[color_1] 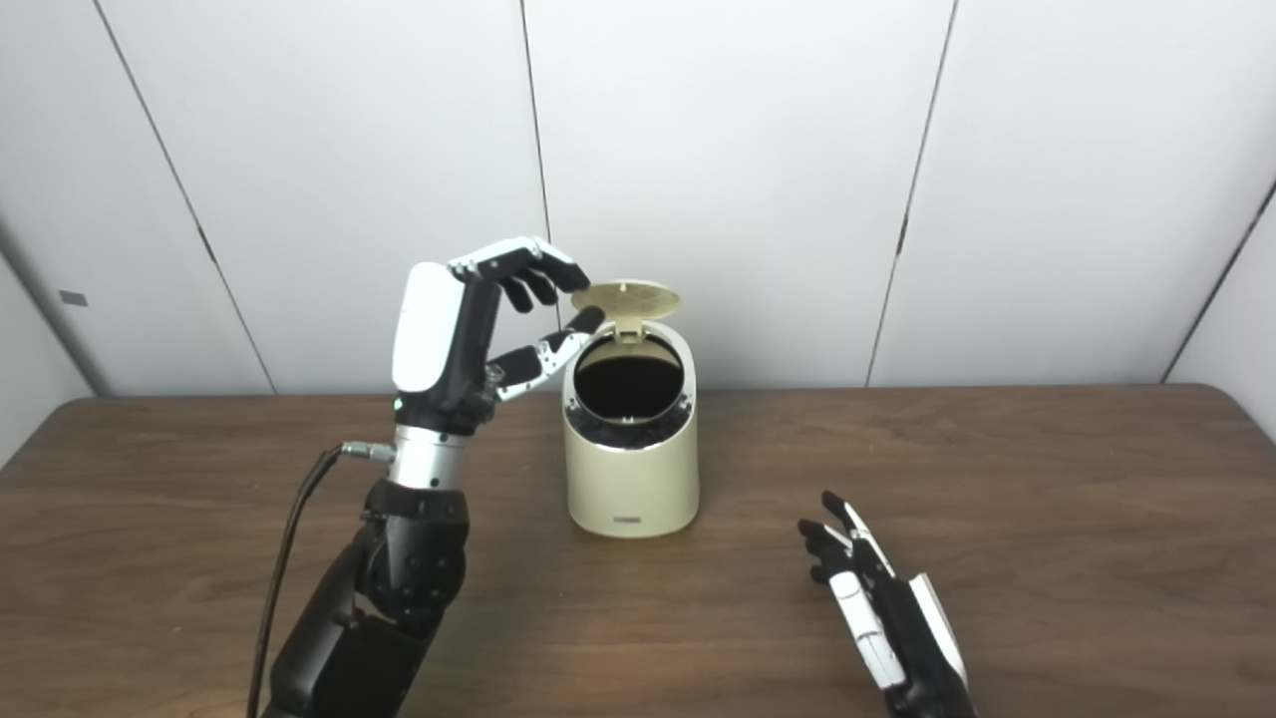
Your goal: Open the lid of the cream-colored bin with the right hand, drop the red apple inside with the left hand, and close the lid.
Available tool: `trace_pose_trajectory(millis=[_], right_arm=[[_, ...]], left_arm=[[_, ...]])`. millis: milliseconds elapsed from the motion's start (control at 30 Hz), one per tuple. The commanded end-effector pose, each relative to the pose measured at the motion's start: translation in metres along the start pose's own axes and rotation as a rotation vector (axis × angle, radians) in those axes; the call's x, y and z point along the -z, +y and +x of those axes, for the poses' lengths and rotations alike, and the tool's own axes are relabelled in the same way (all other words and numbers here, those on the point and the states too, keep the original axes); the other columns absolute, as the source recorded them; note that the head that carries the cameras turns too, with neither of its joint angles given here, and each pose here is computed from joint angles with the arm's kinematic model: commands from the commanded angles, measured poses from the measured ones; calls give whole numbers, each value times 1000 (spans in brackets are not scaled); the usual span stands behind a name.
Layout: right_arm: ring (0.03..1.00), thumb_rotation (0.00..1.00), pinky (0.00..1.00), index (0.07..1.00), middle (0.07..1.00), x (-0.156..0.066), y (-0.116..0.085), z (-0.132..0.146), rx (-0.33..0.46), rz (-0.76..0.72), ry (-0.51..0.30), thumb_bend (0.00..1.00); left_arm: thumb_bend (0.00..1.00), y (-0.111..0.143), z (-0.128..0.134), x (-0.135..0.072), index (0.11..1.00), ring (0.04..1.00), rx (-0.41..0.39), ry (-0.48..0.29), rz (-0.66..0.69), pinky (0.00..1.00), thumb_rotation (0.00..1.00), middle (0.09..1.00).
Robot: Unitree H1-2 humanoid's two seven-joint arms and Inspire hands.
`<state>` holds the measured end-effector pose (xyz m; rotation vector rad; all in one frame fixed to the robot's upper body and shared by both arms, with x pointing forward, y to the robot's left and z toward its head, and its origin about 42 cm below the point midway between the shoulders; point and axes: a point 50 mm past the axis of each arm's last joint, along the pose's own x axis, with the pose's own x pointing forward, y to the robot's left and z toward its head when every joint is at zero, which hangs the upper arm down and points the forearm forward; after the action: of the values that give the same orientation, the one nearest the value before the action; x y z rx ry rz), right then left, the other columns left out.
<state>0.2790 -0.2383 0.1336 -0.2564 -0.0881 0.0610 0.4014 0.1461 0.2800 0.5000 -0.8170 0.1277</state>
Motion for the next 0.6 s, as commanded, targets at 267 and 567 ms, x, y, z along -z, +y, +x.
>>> trace_pose_trajectory(millis=[267, 567], right_arm=[[897, 1000, 783, 916, 903, -65, -7, 47, -3, -114, -210, 537], [916, 883, 876, 886, 918, -109, -11, 92, 38, -233, -318, 554]], left_arm=[[495, 60, -60, -10, 497, 473, -35, 315, -178, 390, 79, 550], [502, 75, -154, 1, 893, 804, 108, 604, -304, 778, 811, 849]])
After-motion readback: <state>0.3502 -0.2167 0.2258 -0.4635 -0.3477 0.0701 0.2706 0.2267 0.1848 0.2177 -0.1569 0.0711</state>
